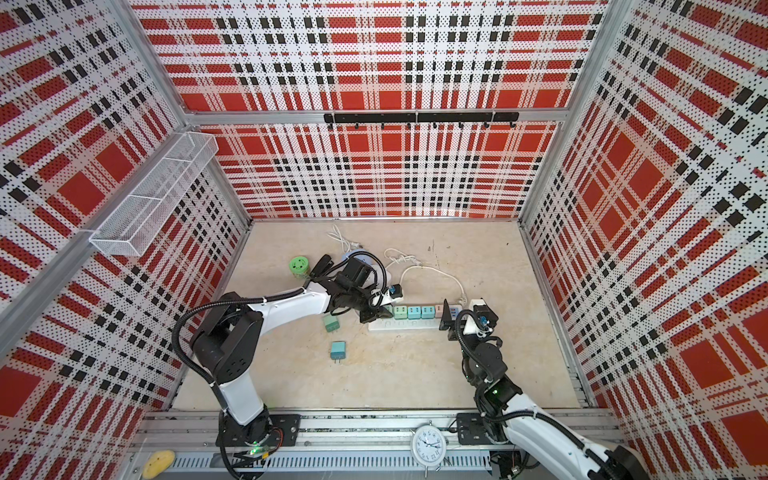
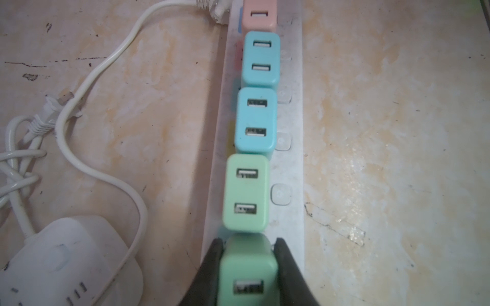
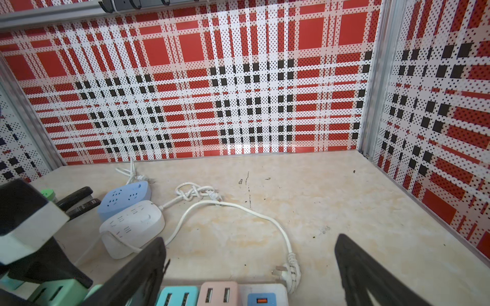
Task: Insert the plug
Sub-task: 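Lower the light green adapter into the socket beside the other light green adapter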
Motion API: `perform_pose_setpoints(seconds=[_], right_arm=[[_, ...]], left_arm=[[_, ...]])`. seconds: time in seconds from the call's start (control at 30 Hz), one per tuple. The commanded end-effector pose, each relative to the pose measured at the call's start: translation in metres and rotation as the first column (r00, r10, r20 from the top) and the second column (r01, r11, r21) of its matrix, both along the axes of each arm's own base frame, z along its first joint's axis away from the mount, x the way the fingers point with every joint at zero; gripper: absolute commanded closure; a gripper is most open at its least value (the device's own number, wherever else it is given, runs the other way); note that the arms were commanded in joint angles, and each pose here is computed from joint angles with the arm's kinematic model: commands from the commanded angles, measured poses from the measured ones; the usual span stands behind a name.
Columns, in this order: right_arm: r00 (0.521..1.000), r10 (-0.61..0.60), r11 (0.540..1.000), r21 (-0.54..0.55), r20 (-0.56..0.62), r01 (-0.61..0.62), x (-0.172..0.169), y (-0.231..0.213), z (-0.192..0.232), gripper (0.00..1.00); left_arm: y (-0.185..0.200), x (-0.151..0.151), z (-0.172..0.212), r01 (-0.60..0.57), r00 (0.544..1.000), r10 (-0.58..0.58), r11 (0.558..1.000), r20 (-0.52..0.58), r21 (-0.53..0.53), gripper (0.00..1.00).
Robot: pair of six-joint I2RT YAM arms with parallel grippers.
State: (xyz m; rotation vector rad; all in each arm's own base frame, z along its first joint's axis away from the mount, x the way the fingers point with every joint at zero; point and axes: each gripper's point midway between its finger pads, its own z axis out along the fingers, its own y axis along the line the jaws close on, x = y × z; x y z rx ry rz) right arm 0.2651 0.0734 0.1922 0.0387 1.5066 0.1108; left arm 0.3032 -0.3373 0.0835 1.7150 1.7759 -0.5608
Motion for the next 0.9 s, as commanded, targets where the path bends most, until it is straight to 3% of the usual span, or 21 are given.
perform_pose_setpoints(seconds=[0.0,0.37,0.57,0.87], right_arm=[[1.0,-0.008,1.0,0.007,0.0,0.008,-0.003,-0.004,-0.007,0.0],[1.0,0.005,1.0,0.0,-0.006,-0.005,-0.001,0.0,-0.007,0.0],[1.0,0.007,1.0,-0.001,-0.008,-0.007,-0.001,0.0,-0.008,0.0],[1.0,0.001,1.0,-0.001,-0.009,-0.001,0.0,-0.001,-0.008,0.0]], left_arm=[[-0.003,0.001,-0.01,0.002,1.0,-0.002,1.0,-0.015,0.02,1.0],[-0.008,-0.012,-0.023,0.046,0.998,-0.042,0.994,-0.037,0.094,1.0],[-0.01,-0.018,-0.043,0.044,0.992,-0.026,0.989,-0.127,0.142,1.0],[-0.009,-0.025,-0.065,0.048,0.985,-0.016,0.981,-0.17,0.186,1.0]])
